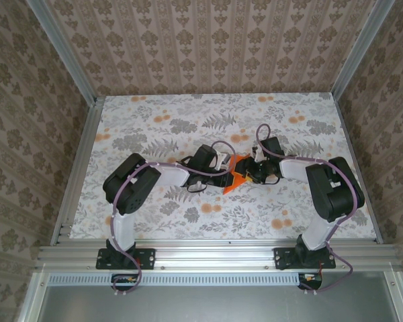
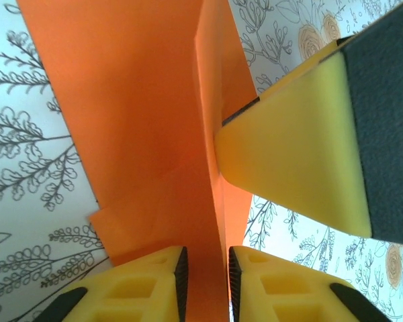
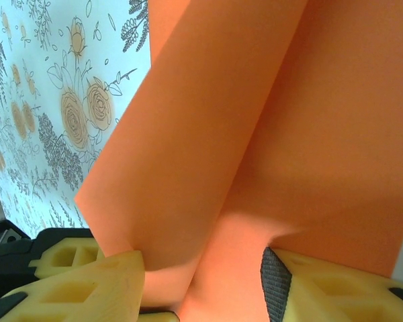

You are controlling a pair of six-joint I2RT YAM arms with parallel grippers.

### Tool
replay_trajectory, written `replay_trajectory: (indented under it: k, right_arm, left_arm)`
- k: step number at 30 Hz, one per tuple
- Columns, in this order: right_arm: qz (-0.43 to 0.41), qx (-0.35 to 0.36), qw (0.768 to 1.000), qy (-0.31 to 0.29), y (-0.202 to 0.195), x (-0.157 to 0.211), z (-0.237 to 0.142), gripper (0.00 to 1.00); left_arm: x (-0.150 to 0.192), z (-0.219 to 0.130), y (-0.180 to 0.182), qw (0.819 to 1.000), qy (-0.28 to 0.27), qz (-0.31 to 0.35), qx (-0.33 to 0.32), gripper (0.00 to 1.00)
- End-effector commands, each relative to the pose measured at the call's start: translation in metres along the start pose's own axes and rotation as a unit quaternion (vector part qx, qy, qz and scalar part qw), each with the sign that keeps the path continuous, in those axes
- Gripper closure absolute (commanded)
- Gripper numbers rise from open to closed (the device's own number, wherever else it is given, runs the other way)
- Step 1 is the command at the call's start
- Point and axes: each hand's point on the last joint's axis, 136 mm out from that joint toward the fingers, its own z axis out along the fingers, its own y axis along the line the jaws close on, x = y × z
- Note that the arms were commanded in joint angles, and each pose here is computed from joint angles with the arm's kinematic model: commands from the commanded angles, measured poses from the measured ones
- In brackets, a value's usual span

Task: Fold a paper plane with a square sheet of paper (pick it up from the middle)
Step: Fourth fold the wing at the center of the table.

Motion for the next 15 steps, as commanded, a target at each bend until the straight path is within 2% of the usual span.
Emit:
replay_trajectory:
  k: [1,7,15]
  right_arm:
    - [0.041,0.108,0.993,0.029,-0.061,0.025,0.014,0.46]
    - [0.037,0.110,0.993,0.031,-0.062,0.026,0.014,0.44]
    - [0.016,0.093,0.995,0.031,-0.053,0.023,0.013,0.40]
  left_arm:
    - [0.006,0.006,-0.005,1.000,0.022,-0.003,0.015,0.80]
    - [-0.003,0.003,-0.007,0.999,0.009,-0.031,0.043,0.89]
    - [-0.008,-0.002,0.000,0.993,0.003,-0.077,0.089,0.93]
